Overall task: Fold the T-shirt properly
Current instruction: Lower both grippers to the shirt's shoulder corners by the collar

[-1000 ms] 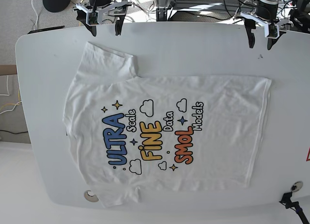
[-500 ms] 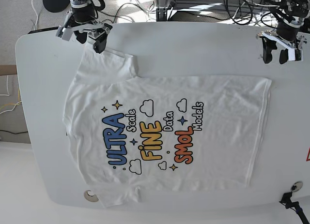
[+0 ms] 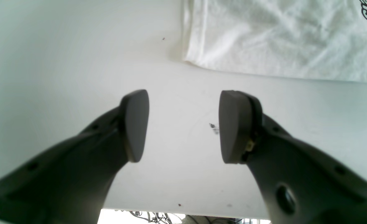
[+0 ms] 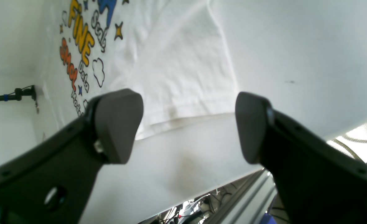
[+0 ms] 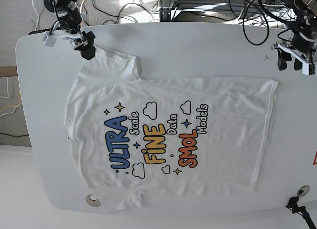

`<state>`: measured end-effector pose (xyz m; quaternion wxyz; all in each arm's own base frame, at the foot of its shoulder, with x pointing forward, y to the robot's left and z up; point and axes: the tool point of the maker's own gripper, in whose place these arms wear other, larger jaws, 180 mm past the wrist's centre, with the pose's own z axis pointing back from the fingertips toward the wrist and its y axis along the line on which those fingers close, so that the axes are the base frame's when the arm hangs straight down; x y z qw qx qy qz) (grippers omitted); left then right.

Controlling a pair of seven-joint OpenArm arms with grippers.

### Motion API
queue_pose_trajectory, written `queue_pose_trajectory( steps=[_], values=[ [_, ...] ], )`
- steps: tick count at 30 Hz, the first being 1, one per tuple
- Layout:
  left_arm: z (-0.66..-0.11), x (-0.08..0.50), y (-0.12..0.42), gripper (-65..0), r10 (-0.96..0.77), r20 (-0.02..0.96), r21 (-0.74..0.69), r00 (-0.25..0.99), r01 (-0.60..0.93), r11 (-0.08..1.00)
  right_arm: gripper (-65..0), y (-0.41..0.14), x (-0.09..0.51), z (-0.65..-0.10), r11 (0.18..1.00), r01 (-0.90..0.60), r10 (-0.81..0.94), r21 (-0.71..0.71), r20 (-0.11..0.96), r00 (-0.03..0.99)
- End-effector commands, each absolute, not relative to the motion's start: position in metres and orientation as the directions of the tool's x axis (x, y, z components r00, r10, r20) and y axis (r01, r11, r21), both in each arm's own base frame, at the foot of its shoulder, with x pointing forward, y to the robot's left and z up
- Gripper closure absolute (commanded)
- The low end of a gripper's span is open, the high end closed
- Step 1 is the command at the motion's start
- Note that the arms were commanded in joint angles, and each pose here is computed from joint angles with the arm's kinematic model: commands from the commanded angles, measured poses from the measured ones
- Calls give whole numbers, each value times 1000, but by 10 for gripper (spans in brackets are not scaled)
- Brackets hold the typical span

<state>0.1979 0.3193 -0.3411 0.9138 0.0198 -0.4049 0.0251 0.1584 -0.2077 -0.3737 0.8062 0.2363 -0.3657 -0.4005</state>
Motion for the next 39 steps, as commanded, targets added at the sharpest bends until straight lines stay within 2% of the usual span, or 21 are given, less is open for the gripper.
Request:
queue_pose_trajectory(
  steps=[1, 10, 27, 29, 30, 36, 37, 39],
  values=[
    [-330, 206, 318, -335, 6, 768, 28, 640, -42, 999, -478, -210, 161, -370, 570, 459, -817, 681, 414, 402],
    [-347, 202, 316, -335, 42, 744, -15, 667, -47, 999, -478, -213, 161, -402, 521, 515, -848, 680, 350, 397],
    [-340, 213, 322, -335, 10, 755, 9, 656, -26, 1000, -474, -196, 180, -399, 518, 475, -842, 712, 327, 429],
    [-340, 214, 321, -335, 6, 754, 9, 657, -20, 1000, -435, -196, 180, -399, 518, 475, -842, 712, 327, 429],
    [-340, 214, 321, -335, 6, 755, 9, 656, -20, 1000, -392, -196, 180, -399, 518, 475, -842, 712, 327, 429],
    [-340, 215, 320, -335, 5, 756, 9, 655, -18, 1000, -20, -195, 180, -399, 519, 469, -841, 714, 328, 431],
    [-340, 215, 320, -335, 5, 756, 9, 655, -18, 1000, 0, -195, 180, -399, 519, 469, -841, 714, 328, 431],
    [-339, 215, 321, -335, 5, 757, 9, 653, -18, 1000, 0, -195, 181, -398, 519, 468, -841, 715, 328, 431]
  ],
)
